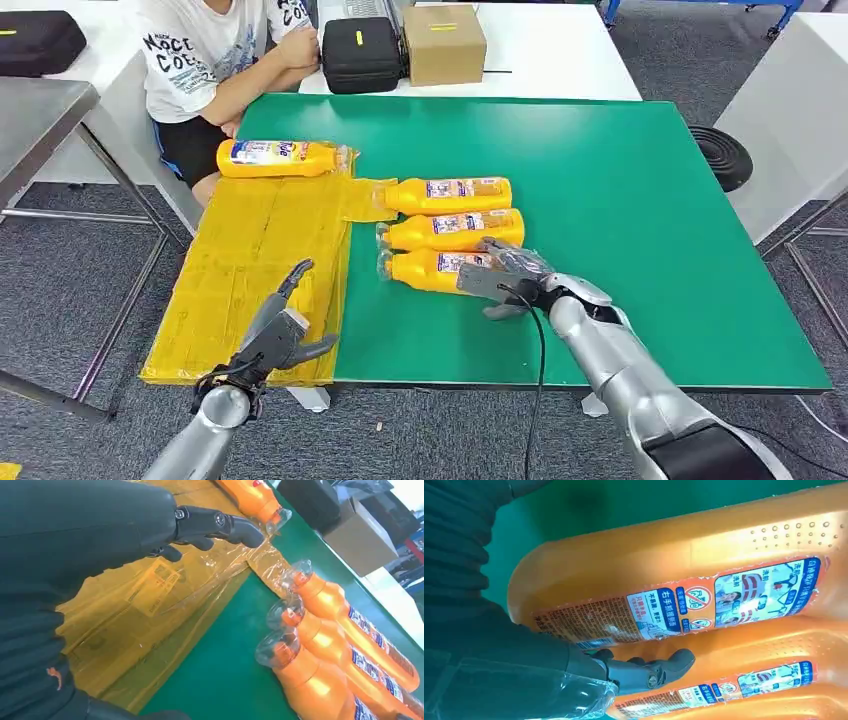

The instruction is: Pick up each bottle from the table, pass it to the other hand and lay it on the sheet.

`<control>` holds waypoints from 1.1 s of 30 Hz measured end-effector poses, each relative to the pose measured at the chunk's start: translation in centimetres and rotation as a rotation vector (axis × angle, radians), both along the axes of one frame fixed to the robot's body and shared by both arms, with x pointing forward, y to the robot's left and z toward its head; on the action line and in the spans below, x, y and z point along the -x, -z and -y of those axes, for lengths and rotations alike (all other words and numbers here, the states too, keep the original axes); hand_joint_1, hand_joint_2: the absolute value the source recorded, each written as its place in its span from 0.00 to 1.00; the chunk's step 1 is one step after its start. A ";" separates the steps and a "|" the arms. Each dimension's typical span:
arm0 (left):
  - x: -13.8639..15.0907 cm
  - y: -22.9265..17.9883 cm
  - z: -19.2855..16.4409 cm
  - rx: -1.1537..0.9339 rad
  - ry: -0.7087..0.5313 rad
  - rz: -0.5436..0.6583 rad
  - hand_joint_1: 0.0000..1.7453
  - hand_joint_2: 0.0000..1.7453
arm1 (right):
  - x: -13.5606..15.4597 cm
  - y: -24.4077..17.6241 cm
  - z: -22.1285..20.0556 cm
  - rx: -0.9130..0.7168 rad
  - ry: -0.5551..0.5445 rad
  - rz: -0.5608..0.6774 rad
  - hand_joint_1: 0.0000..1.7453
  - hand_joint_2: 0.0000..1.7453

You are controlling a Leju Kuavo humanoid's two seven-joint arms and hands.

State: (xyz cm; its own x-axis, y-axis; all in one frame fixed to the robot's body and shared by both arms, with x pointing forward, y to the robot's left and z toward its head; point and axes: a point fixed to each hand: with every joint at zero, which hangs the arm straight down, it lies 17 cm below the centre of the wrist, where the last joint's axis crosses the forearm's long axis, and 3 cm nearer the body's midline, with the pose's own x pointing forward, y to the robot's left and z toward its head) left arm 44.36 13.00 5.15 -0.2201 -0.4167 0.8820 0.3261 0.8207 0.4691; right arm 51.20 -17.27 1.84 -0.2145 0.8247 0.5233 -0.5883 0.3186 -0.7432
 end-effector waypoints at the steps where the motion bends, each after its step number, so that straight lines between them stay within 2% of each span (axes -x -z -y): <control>1: 0.0 0.0 0.0 0.001 0.001 -0.002 0.00 1.00 | 0.1 0.0 0.0 -0.008 -0.005 -0.004 0.00 1.00; 25: 0.2 0.4 -0.2 0.005 0.005 -0.014 0.00 1.00 | 1.2 0.1 0.1 -0.049 -0.007 -0.010 0.00 1.00; 33: 0.3 0.4 -0.1 0.006 0.007 -0.017 0.00 1.00 | 1.4 0.9 0.8 -0.061 0.008 -0.086 0.00 1.00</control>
